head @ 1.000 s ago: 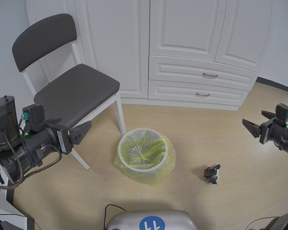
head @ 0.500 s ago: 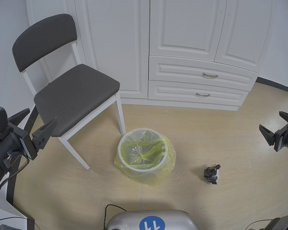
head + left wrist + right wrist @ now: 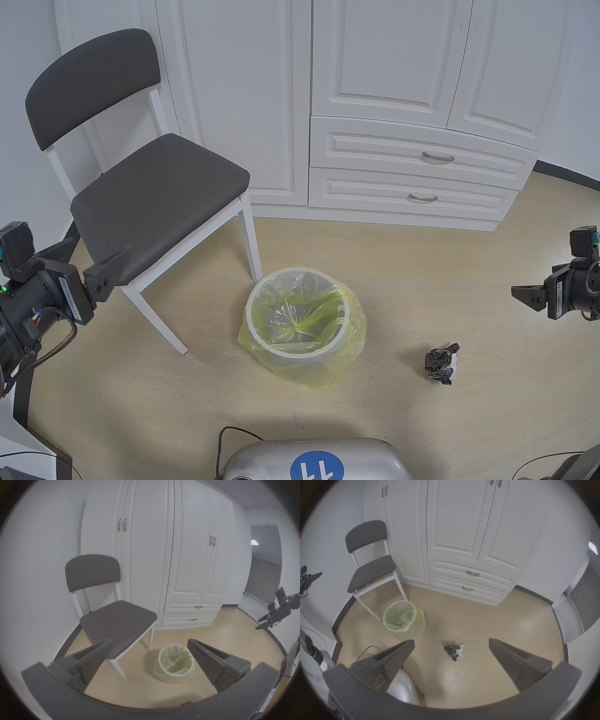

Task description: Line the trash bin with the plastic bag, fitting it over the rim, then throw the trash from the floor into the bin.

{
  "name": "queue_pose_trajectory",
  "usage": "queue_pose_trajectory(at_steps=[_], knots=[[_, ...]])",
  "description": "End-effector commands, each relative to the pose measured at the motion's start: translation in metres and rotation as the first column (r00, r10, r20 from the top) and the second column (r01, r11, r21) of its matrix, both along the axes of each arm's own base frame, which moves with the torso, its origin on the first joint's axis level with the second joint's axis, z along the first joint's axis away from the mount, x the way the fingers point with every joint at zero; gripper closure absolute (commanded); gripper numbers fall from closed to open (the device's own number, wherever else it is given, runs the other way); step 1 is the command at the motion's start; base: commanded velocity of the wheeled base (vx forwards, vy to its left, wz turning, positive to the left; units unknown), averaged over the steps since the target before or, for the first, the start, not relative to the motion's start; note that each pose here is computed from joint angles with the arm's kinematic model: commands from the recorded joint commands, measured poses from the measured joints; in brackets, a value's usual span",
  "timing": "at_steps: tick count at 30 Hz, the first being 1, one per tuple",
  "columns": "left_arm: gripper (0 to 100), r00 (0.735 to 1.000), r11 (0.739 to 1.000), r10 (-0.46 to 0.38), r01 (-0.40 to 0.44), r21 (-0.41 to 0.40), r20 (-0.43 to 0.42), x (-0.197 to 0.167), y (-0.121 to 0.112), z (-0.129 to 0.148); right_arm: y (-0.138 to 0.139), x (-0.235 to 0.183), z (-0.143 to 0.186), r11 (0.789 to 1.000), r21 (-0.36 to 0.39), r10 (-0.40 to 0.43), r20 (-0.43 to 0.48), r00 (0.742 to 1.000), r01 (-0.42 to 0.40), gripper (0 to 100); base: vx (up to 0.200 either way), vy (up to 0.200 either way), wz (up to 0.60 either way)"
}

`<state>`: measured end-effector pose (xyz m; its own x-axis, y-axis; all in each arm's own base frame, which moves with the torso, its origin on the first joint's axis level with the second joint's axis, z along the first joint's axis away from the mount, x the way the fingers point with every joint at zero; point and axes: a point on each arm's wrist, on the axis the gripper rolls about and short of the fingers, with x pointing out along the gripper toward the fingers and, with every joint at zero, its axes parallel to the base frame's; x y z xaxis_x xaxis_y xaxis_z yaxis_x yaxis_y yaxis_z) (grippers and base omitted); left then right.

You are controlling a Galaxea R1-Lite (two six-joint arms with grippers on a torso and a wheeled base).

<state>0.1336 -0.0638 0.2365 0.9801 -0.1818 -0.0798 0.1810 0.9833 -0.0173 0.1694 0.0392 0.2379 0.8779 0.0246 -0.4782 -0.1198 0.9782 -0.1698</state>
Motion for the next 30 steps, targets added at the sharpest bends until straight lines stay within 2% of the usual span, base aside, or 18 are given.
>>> queue_pose_trajectory(at_steps=[1,6,10,13,17,21,22,23,26,30], knots=[[0,0.993,0.999,0.019,-0.015,0.038,-0.113,0.021,-0.009,-0.009,0.006,0.028,-0.014,1.0,-0.013,0.0,-0.109,0.994,-0.001,0,0.0,0.0,0.0],[0,0.985,0.998,0.021,-0.012,0.058,-0.172,0.022,-0.009,-0.004,0.007,0.033,-0.021,1.0,-0.026,-0.004,-0.153,0.988,0.0,0,0.0,0.0,0.0],[0,0.969,0.999,0.025,-0.012,0.053,-0.245,0.023,-0.011,-0.003,0.01,0.047,-0.037,0.998,-0.062,-0.019,-0.252,0.967,0.004,0,0.0,0.0,0.0],[0,0.96,0.999,0.029,-0.015,0.052,-0.279,0.027,-0.012,-0.005,0.012,0.055,-0.046,0.997,-0.073,-0.023,-0.289,0.957,0.002,0,0.0,0.0,0.0],[0,0.948,0.998,0.042,-0.028,0.049,-0.315,0.038,-0.016,-0.012,0.012,0.076,-0.065,0.996,-0.092,-0.046,-0.362,0.931,0.014,0,0.0,0.0,0.0],[0,0.945,0.998,0.049,-0.034,0.053,-0.325,0.042,-0.016,-0.014,0.005,0.108,-0.092,0.992,-0.113,-0.099,-0.446,0.89,0.054,0,0.0,0.0,0.0],[0,0.945,0.998,0.049,-0.034,0.053,-0.325,0.042,-0.016,-0.014,0.005,0.108,-0.092,0.992,-0.113,-0.099,-0.446,0.89,0.054,0,0.0,0.0,0.0],[0,0.945,0.998,0.044,-0.03,0.047,-0.324,0.042,-0.015,-0.014,-0.001,0.122,-0.106,0.99,-0.124,-0.123,-0.483,0.867,0.071,0,0.0,0.0,0.0],[0,0.947,0.999,0.044,-0.032,0.043,-0.318,0.041,-0.013,-0.013,-0.01,0.139,-0.132,0.985,-0.142,-0.157,-0.542,0.825,0.094,0,0.0,0.0,0.0],[0,0.949,0.999,0.045,-0.033,0.042,-0.313,0.039,-0.013,-0.012,-0.017,0.148,-0.142,0.984,-0.148,-0.165,-0.565,0.808,0.097,0,0.0,0.0,0.0]])
